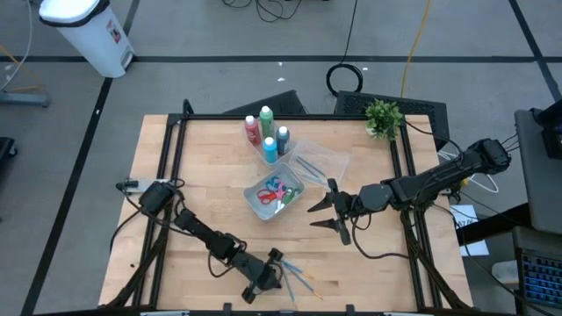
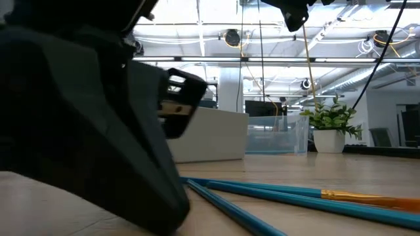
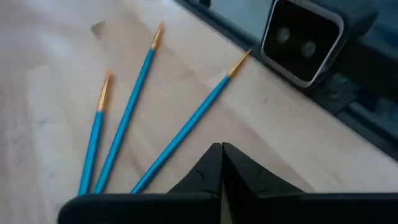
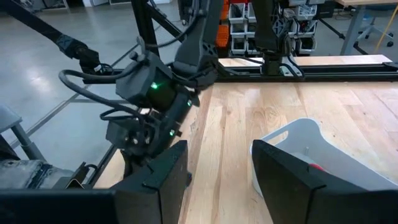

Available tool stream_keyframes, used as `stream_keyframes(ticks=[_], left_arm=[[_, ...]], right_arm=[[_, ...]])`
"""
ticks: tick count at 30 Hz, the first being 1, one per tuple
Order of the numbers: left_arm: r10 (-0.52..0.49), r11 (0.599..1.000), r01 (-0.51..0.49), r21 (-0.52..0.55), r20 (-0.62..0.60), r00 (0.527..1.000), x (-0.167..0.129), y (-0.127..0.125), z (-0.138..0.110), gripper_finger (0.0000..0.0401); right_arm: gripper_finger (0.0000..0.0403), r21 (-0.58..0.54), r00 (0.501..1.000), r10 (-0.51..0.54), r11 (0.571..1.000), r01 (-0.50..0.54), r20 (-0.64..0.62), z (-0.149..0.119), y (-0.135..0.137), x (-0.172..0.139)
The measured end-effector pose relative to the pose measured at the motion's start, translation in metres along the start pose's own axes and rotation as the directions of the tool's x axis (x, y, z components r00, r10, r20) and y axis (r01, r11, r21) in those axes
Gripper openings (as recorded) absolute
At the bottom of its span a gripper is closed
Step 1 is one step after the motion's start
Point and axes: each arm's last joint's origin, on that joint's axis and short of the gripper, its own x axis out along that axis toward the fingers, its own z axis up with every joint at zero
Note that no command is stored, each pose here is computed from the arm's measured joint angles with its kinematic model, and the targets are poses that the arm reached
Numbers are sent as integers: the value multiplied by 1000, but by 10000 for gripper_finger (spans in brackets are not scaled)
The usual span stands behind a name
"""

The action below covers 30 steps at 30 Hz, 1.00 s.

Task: Pick & Place Paint Supplies
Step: Adjust the blue paintbrush on the table, then put the blue paintbrush into the right transparent bin

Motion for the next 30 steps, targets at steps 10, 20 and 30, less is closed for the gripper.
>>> stream_keyframes(ticks=[10, 20, 30], left_arm=[[-22, 993, 25, -118, 23, 1000, 33, 17, -4, 5], [328, 923, -325, -205, -19, 945, 33, 53, 0, 5], [317, 920, -309, -240, -4, 948, 28, 63, 4, 24]], right_arm=[[171, -3, 1000, 0, 1000, 0, -1, 0, 0, 0], [171, 7, 1000, -1, 1000, 1, -6, -1, 0, 0], [171, 16, 999, -7, 1000, 7, -54, -5, 0, -1]])
